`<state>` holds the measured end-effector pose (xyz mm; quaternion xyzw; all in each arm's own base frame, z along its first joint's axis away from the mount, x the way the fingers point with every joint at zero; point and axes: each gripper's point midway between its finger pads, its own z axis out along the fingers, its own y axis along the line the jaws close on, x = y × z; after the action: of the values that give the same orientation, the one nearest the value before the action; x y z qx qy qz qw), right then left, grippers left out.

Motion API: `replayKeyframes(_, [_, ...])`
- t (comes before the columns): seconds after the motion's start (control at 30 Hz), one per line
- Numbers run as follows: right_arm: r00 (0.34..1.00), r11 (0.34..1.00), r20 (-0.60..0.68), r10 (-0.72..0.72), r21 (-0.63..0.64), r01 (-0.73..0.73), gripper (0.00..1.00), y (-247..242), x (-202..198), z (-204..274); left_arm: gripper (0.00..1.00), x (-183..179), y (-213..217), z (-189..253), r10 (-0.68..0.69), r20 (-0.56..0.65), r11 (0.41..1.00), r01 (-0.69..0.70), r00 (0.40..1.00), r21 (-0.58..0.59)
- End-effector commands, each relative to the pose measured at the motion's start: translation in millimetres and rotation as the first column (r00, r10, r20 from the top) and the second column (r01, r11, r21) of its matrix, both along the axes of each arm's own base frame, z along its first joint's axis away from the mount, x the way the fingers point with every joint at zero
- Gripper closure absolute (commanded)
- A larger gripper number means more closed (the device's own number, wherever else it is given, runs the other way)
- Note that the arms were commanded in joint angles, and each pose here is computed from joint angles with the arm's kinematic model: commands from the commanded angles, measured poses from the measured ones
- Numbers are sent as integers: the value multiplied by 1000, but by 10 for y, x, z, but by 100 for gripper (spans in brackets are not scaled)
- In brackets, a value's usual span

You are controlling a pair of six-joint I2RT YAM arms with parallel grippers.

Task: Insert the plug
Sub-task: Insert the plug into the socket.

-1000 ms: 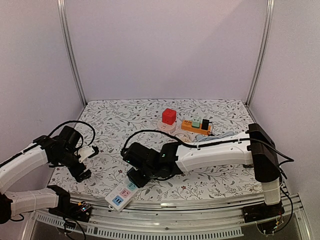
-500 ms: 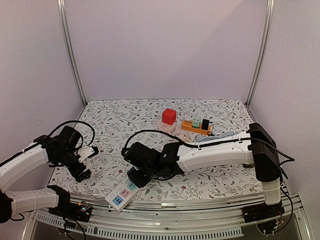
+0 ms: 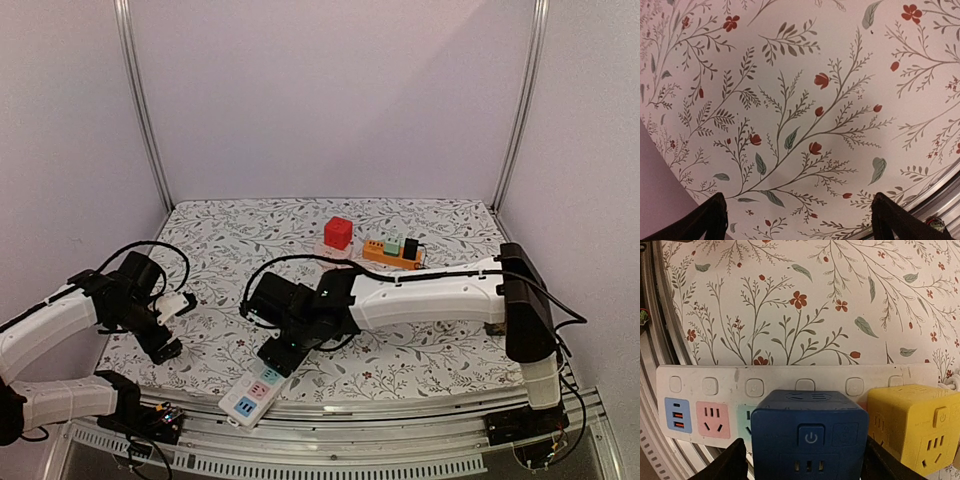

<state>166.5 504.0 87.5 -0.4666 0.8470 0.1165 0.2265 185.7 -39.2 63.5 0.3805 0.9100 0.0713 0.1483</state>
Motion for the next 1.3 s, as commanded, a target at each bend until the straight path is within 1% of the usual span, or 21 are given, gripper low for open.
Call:
replayKeyframes(0.0, [997,997,7,70,42,-71,22,64,-105,366,0,35,-2,31,12,10,1000,-12,1000,-14])
replayKeyframes(0.1, [995,992,14,94,83,-95,14,118,-133,535,0,35,-4,32,11,11,1000,-11,1000,-15])
replayKeyframes(0.2, [993,985,26,114,130,-116,12,141,-147,741,0,33,-2,35,13,12,1000,-13,1000,-17])
replayKeyframes(0.27, [994,982,51,93,157,-100,11,107,-66,907,1,36,-3,39,13,14,1000,-12,1000,-17])
replayKeyframes(0.33, [997,982,76,-15,189,1,11,-52,209,1106,1,36,-4,43,13,16,1000,-13,1000,-20])
replayKeyframes(0.4, [979,965,94,-181,207,158,10,-348,579,1226,0,38,-4,50,14,19,1000,-13,1000,-21])
replayKeyframes(0.43, [957,946,116,-266,225,236,8,-566,764,1347,0,37,-4,51,13,20,1000,-13,1000,-22])
replayKeyframes(0.5, [888,894,157,-432,206,398,2,-1087,1088,1358,1,39,-5,57,13,22,1000,-12,1000,-22])
replayKeyframes(0.57, [803,817,162,-574,185,547,1,-1660,1343,1386,1,40,-6,60,12,25,1000,-11,1000,-23])
replayKeyframes(0.6, [761,780,171,-626,149,608,1,-1971,1435,1362,0,43,-6,65,13,27,1000,-12,1000,-24])
replayKeyframes(0.63, [702,723,179,-689,106,682,1,-2302,1530,1294,0,40,-10,64,11,27,1000,-11,1000,-26])
replayKeyframes(0.7, [603,614,202,-772,-12,789,1,-2964,1585,1122,1,37,-4,64,13,28,1000,-13,1000,-25])
replayKeyframes(0.8, [462,437,270,-845,-152,887,1,-3822,1571,843,0,40,-4,66,14,30,1000,-13,999,-26])
replayKeyframes(0.87, [404,355,255,-878,-218,909,1,-4201,1494,633,0,41,-4,66,14,30,1000,-13,999,-26])
replayKeyframes(0.97, [311,235,266,-912,-284,930,1,-4729,1346,397,1,36,-8,58,11,26,1000,-11,1000,-26])
replayKeyframes(1.0, [294,212,253,-922,-304,929,1,-4830,1291,315,0,34,-6,56,12,24,1000,-12,1000,-26])
replayKeyframes(1.07, [272,198,208,-940,-318,927,1,-4928,1201,191,0,33,-5,51,13,22,1000,-13,1000,-25])
replayKeyframes(1.27, [238,205,83,-968,-288,935,1,-4992,1069,-40,0,32,-4,45,14,19,1000,-13,1000,-24])
